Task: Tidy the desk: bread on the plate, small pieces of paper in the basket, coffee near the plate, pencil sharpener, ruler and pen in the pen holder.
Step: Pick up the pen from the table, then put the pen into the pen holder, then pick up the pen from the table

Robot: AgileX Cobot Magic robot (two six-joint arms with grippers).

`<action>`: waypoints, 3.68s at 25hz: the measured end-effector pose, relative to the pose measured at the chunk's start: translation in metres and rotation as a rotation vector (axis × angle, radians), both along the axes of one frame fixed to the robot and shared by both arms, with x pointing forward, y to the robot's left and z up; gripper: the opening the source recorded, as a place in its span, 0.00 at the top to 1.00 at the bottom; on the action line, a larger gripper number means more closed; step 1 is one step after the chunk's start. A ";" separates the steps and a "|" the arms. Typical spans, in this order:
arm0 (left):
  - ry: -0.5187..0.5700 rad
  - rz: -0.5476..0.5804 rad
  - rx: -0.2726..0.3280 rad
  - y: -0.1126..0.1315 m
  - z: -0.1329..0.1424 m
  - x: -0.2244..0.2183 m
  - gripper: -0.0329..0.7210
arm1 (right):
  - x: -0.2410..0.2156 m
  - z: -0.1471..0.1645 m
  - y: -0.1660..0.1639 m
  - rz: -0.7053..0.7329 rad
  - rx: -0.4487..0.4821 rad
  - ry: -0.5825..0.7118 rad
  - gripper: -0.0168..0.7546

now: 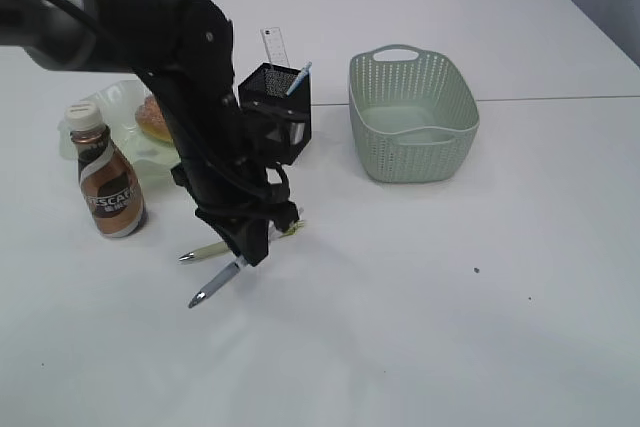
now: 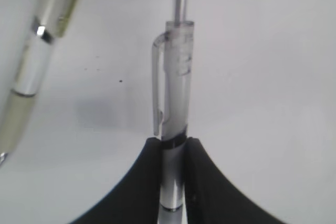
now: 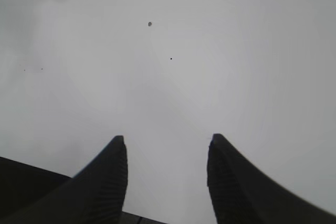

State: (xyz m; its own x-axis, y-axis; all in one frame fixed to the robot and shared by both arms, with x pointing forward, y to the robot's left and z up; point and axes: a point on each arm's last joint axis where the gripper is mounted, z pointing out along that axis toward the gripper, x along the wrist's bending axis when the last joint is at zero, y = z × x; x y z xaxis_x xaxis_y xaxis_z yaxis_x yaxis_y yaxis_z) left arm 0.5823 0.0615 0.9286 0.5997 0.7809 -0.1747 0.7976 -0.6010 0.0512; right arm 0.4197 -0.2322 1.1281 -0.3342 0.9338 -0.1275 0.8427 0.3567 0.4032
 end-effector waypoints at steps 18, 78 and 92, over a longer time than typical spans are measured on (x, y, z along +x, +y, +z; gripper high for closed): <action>-0.705 0.237 -0.372 0.055 0.063 -0.054 0.87 | 0.000 0.000 0.000 0.000 -0.002 -0.001 0.50; -1.117 0.367 -0.496 0.021 0.019 0.126 0.54 | 0.004 0.002 -0.010 -0.010 -0.115 -0.051 0.50; -0.781 0.186 -0.279 0.035 0.085 0.080 0.55 | 0.004 0.002 -0.010 -0.011 -0.115 -0.051 0.50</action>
